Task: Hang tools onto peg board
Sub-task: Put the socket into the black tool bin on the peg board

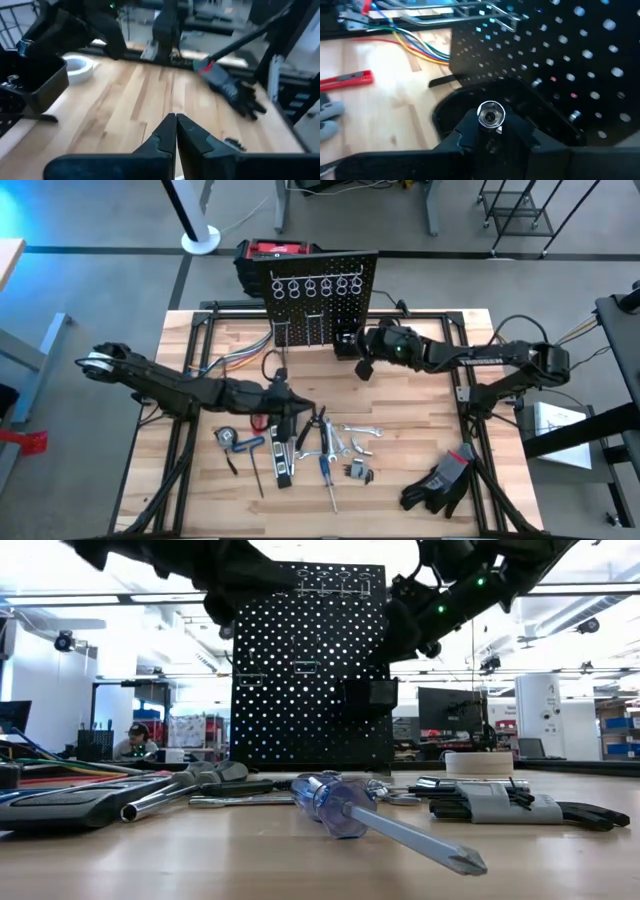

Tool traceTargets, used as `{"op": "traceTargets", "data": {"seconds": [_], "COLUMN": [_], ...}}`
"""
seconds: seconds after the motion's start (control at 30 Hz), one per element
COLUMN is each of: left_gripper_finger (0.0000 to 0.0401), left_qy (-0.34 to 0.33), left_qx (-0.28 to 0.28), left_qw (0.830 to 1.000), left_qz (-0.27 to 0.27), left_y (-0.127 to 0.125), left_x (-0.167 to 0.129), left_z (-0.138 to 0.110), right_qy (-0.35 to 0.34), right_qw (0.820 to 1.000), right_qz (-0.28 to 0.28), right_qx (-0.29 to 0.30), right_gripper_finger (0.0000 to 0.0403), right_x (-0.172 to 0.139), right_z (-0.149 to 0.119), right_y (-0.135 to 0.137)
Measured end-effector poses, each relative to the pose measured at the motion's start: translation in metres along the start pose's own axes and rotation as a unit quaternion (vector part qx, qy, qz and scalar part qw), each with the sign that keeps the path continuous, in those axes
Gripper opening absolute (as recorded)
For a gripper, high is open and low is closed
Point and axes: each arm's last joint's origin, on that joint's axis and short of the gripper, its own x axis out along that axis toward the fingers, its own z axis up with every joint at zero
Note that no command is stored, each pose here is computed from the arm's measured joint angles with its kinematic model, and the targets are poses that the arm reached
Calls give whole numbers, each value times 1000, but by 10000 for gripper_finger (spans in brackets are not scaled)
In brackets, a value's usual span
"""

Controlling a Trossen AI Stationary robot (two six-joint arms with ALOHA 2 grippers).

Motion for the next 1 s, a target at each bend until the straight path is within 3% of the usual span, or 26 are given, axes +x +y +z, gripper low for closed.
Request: {"op": "traceTargets", "data": {"seconds": [0.33, 0.47, 0.53, 0.67, 0.83, 1.0], "left_gripper_finger": [0, 0, 0, 0, 0, 0], "left_qy": [49, 57, 53, 51, 61, 37], "left_qx": [4, -29, -15, 35, 74, 58], "left_qw": [998, 997, 997, 996, 993, 995], "left_qz": [49, -43, -62, -62, -64, -68], "left_y": [-3, 11, 17, 26, 28, 30], "left_x": [31, 40, 40, 39, 42, 45], "left_z": [-16, -14, -16, -20, -36, -53], "right_qy": [-21, -15, 0, 53, 89, 132], "right_qw": [999, 999, 997, 988, 970, 963], "right_qz": [-9, 18, 52, 135, 223, 233], "right_qx": [26, 40, 51, 57, 30, 30], "right_gripper_finger": [189, 222, 233, 241, 225, 205], "right_x": [0, -6, -15, -36, -57, -64], "right_z": [9, 11, 11, 4, -14, -39], "right_y": [-6, -3, 2, 22, 68, 108]}}
